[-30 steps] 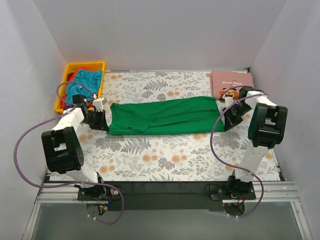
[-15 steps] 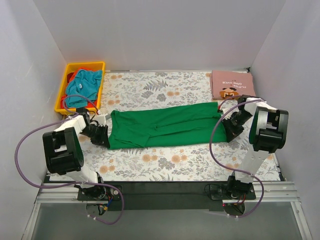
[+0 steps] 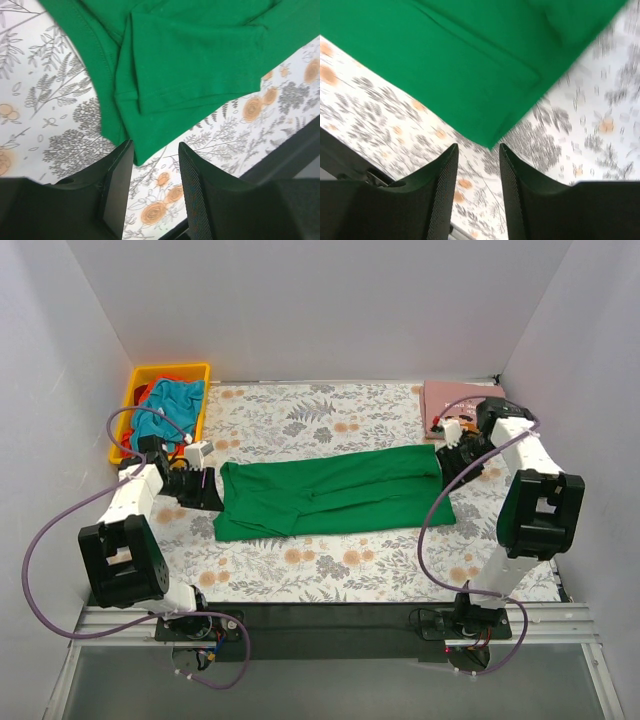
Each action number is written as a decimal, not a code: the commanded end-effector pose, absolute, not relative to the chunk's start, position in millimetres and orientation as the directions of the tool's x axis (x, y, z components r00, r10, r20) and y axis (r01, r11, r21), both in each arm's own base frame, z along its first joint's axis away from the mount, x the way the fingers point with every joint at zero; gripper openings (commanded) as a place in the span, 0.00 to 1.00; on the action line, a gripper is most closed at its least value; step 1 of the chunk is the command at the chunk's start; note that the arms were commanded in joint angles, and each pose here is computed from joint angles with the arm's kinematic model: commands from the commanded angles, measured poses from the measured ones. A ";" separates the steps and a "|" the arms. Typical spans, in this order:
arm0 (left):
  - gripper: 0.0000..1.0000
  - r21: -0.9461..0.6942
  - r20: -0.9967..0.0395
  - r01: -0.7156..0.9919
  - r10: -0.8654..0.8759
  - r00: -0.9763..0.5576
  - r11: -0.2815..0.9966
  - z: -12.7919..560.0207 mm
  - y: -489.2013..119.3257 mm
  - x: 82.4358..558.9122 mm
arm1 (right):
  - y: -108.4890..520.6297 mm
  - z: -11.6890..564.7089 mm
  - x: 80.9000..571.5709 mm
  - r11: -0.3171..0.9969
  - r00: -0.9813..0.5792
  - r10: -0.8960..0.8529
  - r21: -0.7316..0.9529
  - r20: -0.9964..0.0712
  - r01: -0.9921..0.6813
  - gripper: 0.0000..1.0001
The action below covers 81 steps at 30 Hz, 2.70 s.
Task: Fold and stack the t-shirts
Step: Fold the tshirt
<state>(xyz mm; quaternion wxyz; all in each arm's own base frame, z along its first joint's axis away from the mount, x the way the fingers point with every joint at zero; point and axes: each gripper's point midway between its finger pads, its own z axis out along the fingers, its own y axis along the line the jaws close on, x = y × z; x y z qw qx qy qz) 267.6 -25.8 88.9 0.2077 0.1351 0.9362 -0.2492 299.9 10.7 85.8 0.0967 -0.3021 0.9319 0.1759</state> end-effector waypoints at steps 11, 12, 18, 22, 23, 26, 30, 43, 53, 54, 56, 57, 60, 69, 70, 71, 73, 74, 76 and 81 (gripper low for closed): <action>0.40 -0.653 -0.382 0.246 -0.030 -0.924 0.716 93.9 -64.6 267.0 | 293.1 169.1 292.7 0.355 -0.322 -0.600 0.117 -0.732 -0.927 0.43; 0.40 -0.668 -0.378 0.240 -0.043 -0.925 0.704 96.6 -66.8 266.7 | 303.7 162.4 292.1 0.345 -0.272 -0.640 0.047 -0.718 -0.937 0.42; 0.44 -0.699 -0.358 0.186 -0.113 -0.927 0.690 104.9 -61.4 273.2 | 391.2 129.7 239.1 0.095 0.027 -0.784 -0.162 -0.621 -0.982 0.39; 0.50 -0.723 -0.349 0.136 -0.188 -0.918 0.677 115.8 -45.2 286.6 | 422.2 110.9 211.2 0.009 0.109 -0.810 -0.197 -0.577 -0.980 0.44; 0.51 -0.726 -0.342 0.123 -0.201 -0.918 0.677 117.5 -42.4 288.0 | 429.2 102.7 201.2 -0.026 0.141 -0.819 -0.210 -0.557 -0.977 0.45; 0.53 -0.720 -0.351 0.103 -0.232 -0.907 0.686 124.5 -29.0 297.4 | 436.1 88.2 197.6 -0.047 0.180 -0.840 -0.261 -0.513 -0.964 0.47; 0.54 -0.713 -0.372 0.100 -0.254 -0.893 0.694 132.9 -15.4 306.9 | 445.3 83.6 201.9 -0.050 0.199 -0.848 -0.301 -0.491 -0.952 0.48; 0.54 -0.722 -0.365 0.090 -0.267 -0.892 0.687 130.8 -6.5 310.0 | 448.0 62.7 214.4 -0.075 0.234 -0.875 -0.359 -0.425 -0.931 0.24; 0.54 -0.721 -0.374 0.100 -0.263 -0.890 0.686 133.1 -5.9 310.3 | 451.0 94.3 225.7 -0.043 0.243 -0.853 -0.403 -0.462 -0.914 0.01; 0.54 -0.723 -0.371 0.099 -0.264 -0.890 0.684 132.5 -5.8 310.7 | 452.0 99.5 228.1 -0.036 0.244 -0.849 -0.409 -0.469 -0.912 0.01; 0.54 -0.723 -0.372 0.100 -0.263 -0.890 0.684 132.4 -5.5 311.4 | 450.4 103.9 235.7 -0.021 0.236 -0.847 -0.414 -0.476 -0.910 0.01; 0.54 -0.725 -0.370 0.099 -0.264 -0.891 0.681 132.1 -6.0 311.1 | 449.3 104.3 239.5 -0.016 0.232 -0.848 -0.416 -0.476 -0.909 0.01; 0.54 -0.725 -0.373 0.102 -0.265 -0.889 0.681 132.6 -5.5 312.7 | 446.1 104.3 256.9 0.010 0.212 -0.854 -0.423 -0.474 -0.906 0.01; 0.54 -0.715 -0.389 0.115 -0.256 -0.885 0.690 132.7 -5.0 312.1 | 430.0 99.1 323.7 0.147 0.086 -0.859 -0.405 -0.505 -0.903 0.01; 0.54 -0.716 -0.386 0.113 -0.257 -0.886 0.689 131.9 -5.1 311.8 | 430.0 98.1 327.8 0.157 0.076 -0.856 -0.398 -0.511 -0.904 0.01; 0.54 -0.714 -0.391 0.116 -0.256 -0.884 0.690 132.3 -4.9 312.3 | 427.1 94.0 335.4 0.172 0.058 -0.857 -0.390 -0.513 -0.905 0.01; 0.54 -0.711 -0.393 0.117 -0.254 -0.884 0.693 131.5 -4.4 312.4 | 426.9 93.3 343.8 0.192 0.042 -0.851 -0.385 -0.523 -0.903 0.01; 0.54 -0.710 -0.397 0.120 -0.254 -0.882 0.693 131.7 -4.4 312.9 | 426.1 88.2 346.0 0.194 0.036 -0.854 -0.381 -0.519 -0.904 0.01; 0.54 -0.707 -0.399 0.121 -0.252 -0.882 0.696 131.6 -4.0 312.8 | 425.7 83.4 350.7 0.204 0.024 -0.854 -0.378 -0.520 -0.903 0.01; 0.54 -0.684 -0.421 0.133 -0.239 -0.875 0.717 133.9 0.0 315.4 | 421.0 73.9 355.3 0.215 0.008 -0.864 -0.383 -0.503 -0.898 0.01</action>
